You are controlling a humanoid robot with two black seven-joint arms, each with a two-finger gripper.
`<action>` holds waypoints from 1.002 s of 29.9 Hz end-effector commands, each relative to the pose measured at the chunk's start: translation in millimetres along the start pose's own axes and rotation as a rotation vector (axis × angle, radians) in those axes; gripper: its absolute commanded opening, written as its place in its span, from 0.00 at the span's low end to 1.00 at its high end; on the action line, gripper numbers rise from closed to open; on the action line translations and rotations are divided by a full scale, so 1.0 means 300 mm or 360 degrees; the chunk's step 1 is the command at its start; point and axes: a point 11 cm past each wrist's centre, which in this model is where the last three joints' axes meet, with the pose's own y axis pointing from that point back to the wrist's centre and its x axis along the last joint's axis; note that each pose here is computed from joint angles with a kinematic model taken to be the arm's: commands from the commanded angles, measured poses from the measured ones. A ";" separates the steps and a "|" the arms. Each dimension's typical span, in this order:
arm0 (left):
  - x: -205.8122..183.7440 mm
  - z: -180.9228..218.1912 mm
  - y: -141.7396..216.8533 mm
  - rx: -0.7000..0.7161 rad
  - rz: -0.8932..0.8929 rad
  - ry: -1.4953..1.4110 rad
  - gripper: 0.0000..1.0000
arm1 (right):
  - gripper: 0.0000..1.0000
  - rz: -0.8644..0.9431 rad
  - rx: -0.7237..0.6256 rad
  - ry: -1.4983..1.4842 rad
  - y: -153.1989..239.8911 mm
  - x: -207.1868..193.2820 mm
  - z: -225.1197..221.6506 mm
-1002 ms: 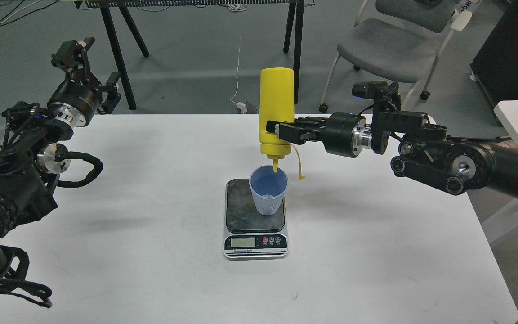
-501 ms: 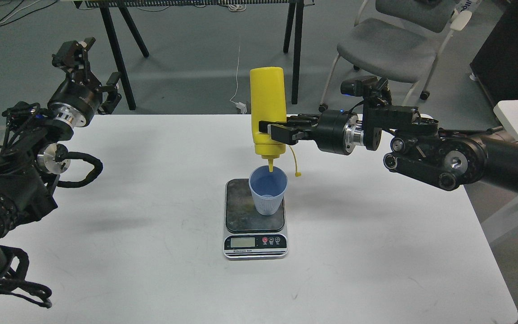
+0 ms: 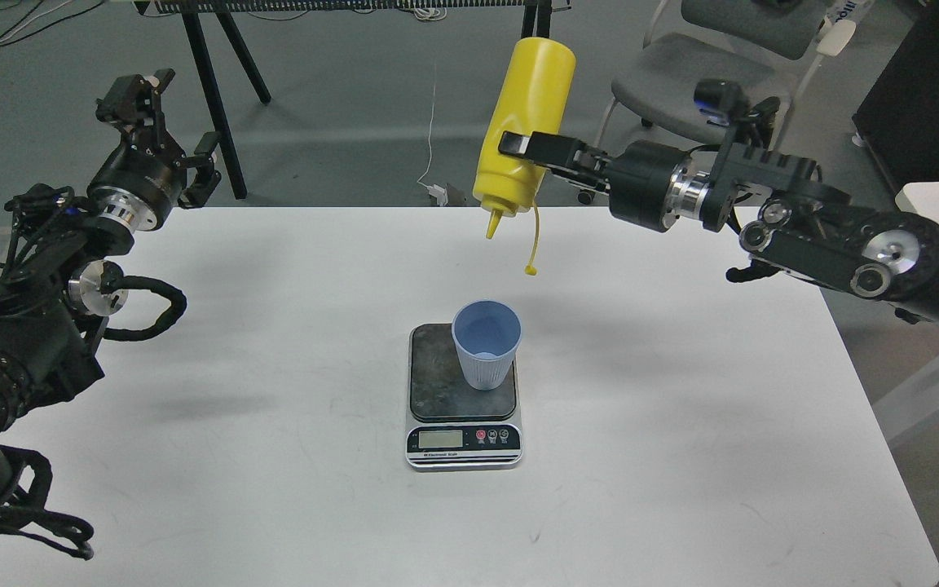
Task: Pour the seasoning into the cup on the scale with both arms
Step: 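Turn the bottle upright and carry it back toward its spot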
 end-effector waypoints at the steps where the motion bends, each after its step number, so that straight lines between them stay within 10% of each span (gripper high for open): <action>1: -0.002 0.000 -0.001 0.0002 -0.0003 -0.0004 0.94 | 0.49 0.0123 0.0295 -0.0788 0.128 0.069 -0.002; 16: 0.014 0.009 0.004 -0.0005 0.0012 -0.0006 0.94 | 0.49 0.0980 0.0812 -0.2215 0.545 -0.129 0.354; 30: 0.036 0.023 0.011 -0.0011 0.0028 -0.0023 0.94 | 0.52 0.1235 0.0847 -0.2571 0.546 -0.405 0.519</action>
